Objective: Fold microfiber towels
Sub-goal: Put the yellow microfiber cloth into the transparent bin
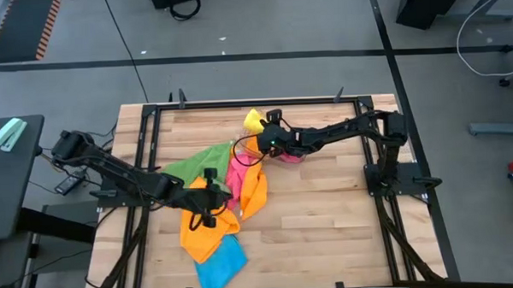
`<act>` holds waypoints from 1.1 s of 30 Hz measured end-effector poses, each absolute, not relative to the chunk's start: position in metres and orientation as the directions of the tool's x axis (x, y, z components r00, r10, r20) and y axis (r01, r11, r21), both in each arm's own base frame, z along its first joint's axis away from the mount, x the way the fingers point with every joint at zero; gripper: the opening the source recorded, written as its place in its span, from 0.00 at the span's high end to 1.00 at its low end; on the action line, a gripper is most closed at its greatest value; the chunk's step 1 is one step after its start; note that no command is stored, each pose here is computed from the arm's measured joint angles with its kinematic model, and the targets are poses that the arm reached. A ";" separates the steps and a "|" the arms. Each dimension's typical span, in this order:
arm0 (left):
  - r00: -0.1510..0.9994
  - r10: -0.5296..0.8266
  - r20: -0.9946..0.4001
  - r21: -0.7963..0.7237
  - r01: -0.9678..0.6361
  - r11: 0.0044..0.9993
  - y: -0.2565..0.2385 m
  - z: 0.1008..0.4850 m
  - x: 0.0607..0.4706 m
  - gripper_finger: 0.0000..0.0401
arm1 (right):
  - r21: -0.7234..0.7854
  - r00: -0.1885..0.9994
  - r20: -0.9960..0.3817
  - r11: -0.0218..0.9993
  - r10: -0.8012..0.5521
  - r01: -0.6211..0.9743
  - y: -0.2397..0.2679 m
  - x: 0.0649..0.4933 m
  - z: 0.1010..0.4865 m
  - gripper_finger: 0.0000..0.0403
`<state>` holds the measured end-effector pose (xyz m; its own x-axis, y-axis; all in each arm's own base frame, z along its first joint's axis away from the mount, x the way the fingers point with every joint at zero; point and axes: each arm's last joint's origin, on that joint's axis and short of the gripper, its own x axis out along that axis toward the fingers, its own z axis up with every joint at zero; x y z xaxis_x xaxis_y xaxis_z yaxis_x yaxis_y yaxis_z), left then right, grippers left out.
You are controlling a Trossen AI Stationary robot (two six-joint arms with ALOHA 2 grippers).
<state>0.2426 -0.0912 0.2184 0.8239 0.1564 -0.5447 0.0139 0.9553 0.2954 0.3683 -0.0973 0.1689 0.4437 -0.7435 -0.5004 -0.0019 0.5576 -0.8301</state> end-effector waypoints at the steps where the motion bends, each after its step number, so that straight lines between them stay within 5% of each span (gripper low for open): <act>1: 0.834 0.150 -0.530 0.289 0.011 0.957 -0.091 0.220 0.241 0.93 | -0.830 0.444 -0.502 0.558 -0.743 -0.003 -0.097 0.369 0.168 0.81; 11: 0.872 0.143 -0.469 0.235 -0.033 0.971 -0.086 0.223 0.237 0.98 | -0.823 0.421 -0.533 0.566 -0.734 -0.056 -0.097 0.364 0.167 0.81; 19: 0.862 0.170 -0.477 0.224 -0.067 0.972 -0.080 0.220 0.241 0.90 | -0.832 0.499 -0.540 0.521 -0.678 -0.191 -0.097 0.357 0.190 0.81; 25: 0.841 0.332 -0.427 0.279 -0.227 0.933 -0.065 0.222 0.245 0.88 | -0.790 0.598 -0.572 0.572 -0.561 -0.219 -0.089 0.346 0.216 0.81; 33: 0.819 0.451 -0.355 0.331 -0.341 0.880 -0.034 0.227 0.258 0.64 | -0.663 0.742 -0.599 0.707 -0.302 -0.247 -0.077 0.319 0.260 0.81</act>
<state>0.2580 -0.0337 0.2271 0.8188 0.4510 -0.3551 -0.3409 0.8798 0.3313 0.3189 -0.0775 0.2596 0.7417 -0.3022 -0.5988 -0.2468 0.7071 -0.6626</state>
